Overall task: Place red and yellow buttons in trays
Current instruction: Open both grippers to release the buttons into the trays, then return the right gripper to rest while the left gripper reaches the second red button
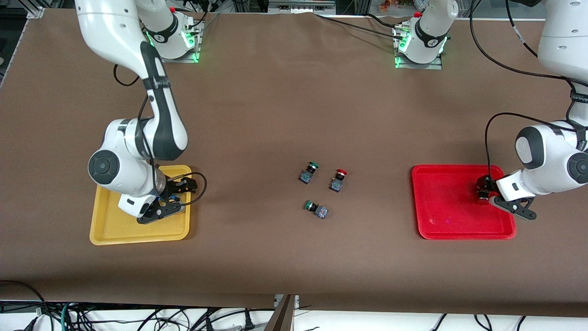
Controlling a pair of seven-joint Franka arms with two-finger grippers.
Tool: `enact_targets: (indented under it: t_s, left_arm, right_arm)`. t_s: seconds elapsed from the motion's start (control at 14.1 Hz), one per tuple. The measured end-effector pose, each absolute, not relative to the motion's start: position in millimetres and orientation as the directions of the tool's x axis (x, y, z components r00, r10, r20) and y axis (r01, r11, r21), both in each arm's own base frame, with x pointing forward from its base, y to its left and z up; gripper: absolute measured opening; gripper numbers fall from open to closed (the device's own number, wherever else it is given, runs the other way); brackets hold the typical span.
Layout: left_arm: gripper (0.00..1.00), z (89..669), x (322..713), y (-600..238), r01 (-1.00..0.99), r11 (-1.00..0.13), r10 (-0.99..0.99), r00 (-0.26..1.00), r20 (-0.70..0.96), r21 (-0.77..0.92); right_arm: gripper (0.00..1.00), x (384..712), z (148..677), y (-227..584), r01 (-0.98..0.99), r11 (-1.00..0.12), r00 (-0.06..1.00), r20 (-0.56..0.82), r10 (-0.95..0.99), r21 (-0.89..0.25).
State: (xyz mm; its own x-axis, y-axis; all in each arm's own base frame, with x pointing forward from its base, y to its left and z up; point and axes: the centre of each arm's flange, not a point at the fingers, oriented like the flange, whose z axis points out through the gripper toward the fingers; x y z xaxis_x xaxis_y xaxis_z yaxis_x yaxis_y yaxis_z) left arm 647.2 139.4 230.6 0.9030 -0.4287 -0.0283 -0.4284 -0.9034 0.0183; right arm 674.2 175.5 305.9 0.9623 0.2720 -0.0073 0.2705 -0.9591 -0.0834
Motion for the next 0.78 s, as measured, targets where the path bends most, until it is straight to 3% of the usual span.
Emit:
enact_targets:
  t_s: [0.07, 0.14, 0.43, 0.78]
  left_arm:
    - [0.98, 243.8, 652.8, 125.1, -0.439, -0.898, -0.439, 0.898, -0.008, 0.011]
    - [1.00, 254.2, 658.0, 104.6, -0.452, -0.892, -0.452, 0.892, 0.007, 0.007]
    - [1.00, 267.0, 667.3, -29.1, -0.466, -0.885, -0.466, 0.884, 0.025, 0.006]
    - [1.00, 279.8, 647.8, -198.1, -0.463, -0.886, -0.462, 0.885, 0.056, 0.015]
  right_arm:
    - [1.00, 667.0, 324.4, 190.4, 0.231, -0.969, 0.972, -0.018, 0.233, -0.092]
    - [1.00, 660.3, 342.3, 200.6, 0.206, -0.975, 0.977, -0.027, 0.209, -0.088]
    - [1.00, 636.1, 424.7, 194.8, 0.162, -0.986, 0.985, -0.050, 0.164, -0.050]
    - [1.00, 588.1, 536.9, 139.4, 0.157, -0.985, 0.985, -0.060, 0.161, -0.068]
